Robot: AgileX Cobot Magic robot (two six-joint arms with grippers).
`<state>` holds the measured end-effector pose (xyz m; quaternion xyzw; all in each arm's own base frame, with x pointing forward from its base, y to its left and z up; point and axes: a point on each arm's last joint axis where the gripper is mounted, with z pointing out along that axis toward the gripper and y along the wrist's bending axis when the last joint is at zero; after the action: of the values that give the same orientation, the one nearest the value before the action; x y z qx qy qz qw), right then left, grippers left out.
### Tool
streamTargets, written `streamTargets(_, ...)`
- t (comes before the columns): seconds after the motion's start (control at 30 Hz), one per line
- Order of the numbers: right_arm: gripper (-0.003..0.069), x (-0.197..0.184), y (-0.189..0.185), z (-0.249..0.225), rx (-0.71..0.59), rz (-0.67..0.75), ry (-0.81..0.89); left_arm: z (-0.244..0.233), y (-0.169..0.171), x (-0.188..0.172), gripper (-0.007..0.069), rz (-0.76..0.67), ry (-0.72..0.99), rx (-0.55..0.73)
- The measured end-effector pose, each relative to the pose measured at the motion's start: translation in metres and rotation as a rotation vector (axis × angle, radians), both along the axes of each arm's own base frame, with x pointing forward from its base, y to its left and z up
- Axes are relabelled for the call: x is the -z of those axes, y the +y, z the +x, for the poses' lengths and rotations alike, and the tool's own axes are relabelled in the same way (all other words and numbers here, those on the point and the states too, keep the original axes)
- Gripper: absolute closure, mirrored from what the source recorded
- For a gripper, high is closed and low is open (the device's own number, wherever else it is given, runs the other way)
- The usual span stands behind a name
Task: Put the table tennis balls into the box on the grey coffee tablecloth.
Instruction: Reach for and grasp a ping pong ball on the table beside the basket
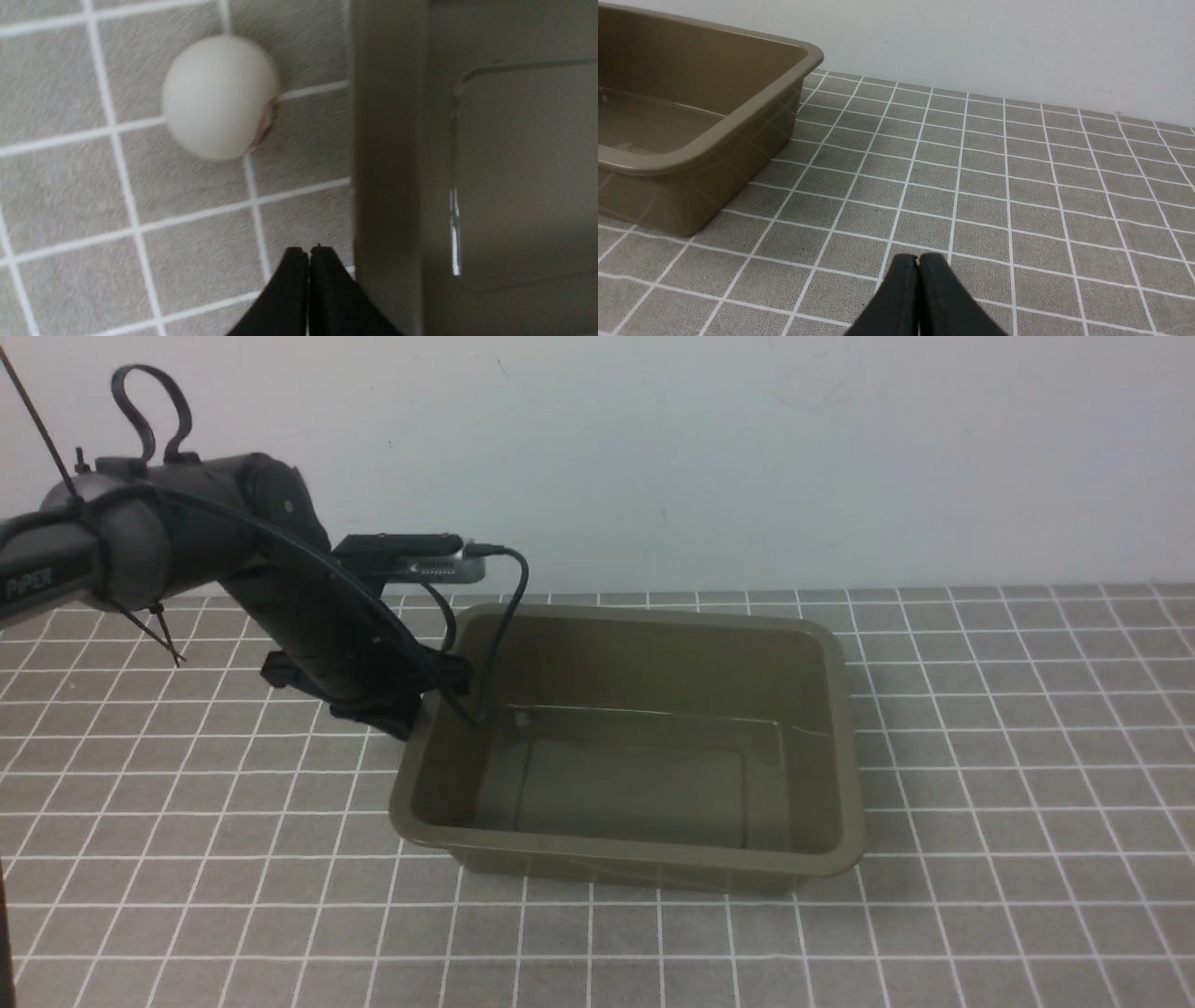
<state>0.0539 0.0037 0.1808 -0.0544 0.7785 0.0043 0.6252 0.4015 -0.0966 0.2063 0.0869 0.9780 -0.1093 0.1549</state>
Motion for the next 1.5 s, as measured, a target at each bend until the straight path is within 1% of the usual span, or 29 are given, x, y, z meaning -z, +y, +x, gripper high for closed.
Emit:
streamTargets(0.03,0.0669,0.000,0.000,0.000,0.000,0.000,0.000,0.001,0.000,-0.002,0.0630,0.003,-0.009,0.002)
streamTargets(0.1,0.0669,0.000,0.000,0.000,0.000,0.000,0.000,0.006,0.006,-0.019,0.0630,0.042,-0.068,0.002)
streamTargets(0.23,0.0669,0.000,0.000,0.000,0.000,0.000,0.000,0.011,0.028,-0.031,0.0630,0.099,-0.114,-0.032)
streamTargets(0.37,0.0669,0.000,0.000,0.000,0.000,0.000,0.000,0.017,0.047,-0.030,0.0630,0.106,-0.128,-0.078)
streamTargets(0.43,0.0669,0.000,0.000,0.000,0.000,0.000,0.000,0.021,0.051,-0.022,0.0630,0.098,-0.125,-0.089)
streamTargets(0.53,0.0669,0.000,0.000,0.000,0.000,0.000,0.000,0.027,0.049,-0.006,0.0607,0.092,-0.125,-0.039)
streamTargets(0.57,0.0669,0.000,0.000,0.000,0.000,0.000,0.000,0.027,0.049,-0.006,0.0603,0.092,-0.125,-0.039)
streamTargets(0.63,0.0669,0.000,0.000,0.000,0.000,0.000,0.000,0.031,0.042,0.003,0.0534,0.049,-0.125,0.006)
streamTargets(0.67,0.0669,0.000,0.000,0.000,0.000,0.000,0.000,0.031,0.041,0.004,0.0512,0.041,-0.127,0.012)
streamTargets(0.7,0.0669,0.000,0.000,0.000,0.000,0.000,0.000,0.032,0.037,0.007,0.0454,0.020,-0.130,0.026)
streamTargets(0.73,0.0669,0.000,0.000,0.000,0.000,0.000,0.000,0.033,0.035,0.009,0.0415,0.006,-0.130,0.034)
streamTargets(0.77,0.0669,0.000,0.000,0.000,0.000,0.000,0.000,0.034,0.033,0.012,0.0355,-0.010,-0.131,0.036)
streamTargets(0.8,0.0669,0.000,0.000,0.000,0.000,0.000,0.000,0.034,0.033,0.013,0.0345,-0.012,-0.129,0.037)
streamTargets(0.83,0.0669,0.000,0.000,0.000,0.000,0.000,0.000,0.037,0.032,0.019,0.0277,-0.020,-0.136,0.034)
streamTargets(0.9,0.0669,0.000,0.000,0.000,0.000,0.000,0.000,0.041,0.032,0.025,0.0200,-0.020,-0.151,0.024)
streamTargets(0.97,0.0669,0.000,0.000,0.000,0.000,0.000,0.000,0.044,0.032,0.033,0.0139,-0.020,-0.149,0.021)
streamTargets(1.03,0.0669,0.000,0.000,0.000,0.000,0.000,0.000,0.045,0.032,0.042,0.0107,-0.019,-0.137,0.018)
streamTargets(1.1,0.0669,0.000,0.000,0.000,0.000,0.000,0.000,0.047,0.032,0.052,0.0097,-0.014,-0.121,0.025)
streamTargets(1.17,0.0669,0.000,0.000,0.000,0.000,0.000,0.000,0.047,0.031,0.059,0.0104,-0.021,-0.106,0.021)
streamTargets(1.23,0.0669,0.000,0.000,0.000,0.000,0.000,0.000,0.049,0.031,0.060,0.0147,-0.024,-0.108,0.021)
streamTargets(1.27,0.0669,0.000,0.000,0.000,0.000,0.000,0.000,0.049,0.031,0.060,0.0147,-0.024,-0.107,0.022)
streamTargets(1.3,0.0669,0.000,0.000,0.000,0.000,0.000,0.000,0.049,0.030,0.060,0.0210,-0.028,-0.103,0.021)
streamTargets(1.37,0.0669,0.000,0.000,0.000,0.000,0.000,0.000,0.048,0.030,0.059,0.0288,-0.027,-0.087,0.032)
streamTargets(1.5,0.0669,0.000,0.000,0.000,0.000,0.000,0.000,0.044,0.033,0.050,0.0279,0.013,-0.014,0.090)
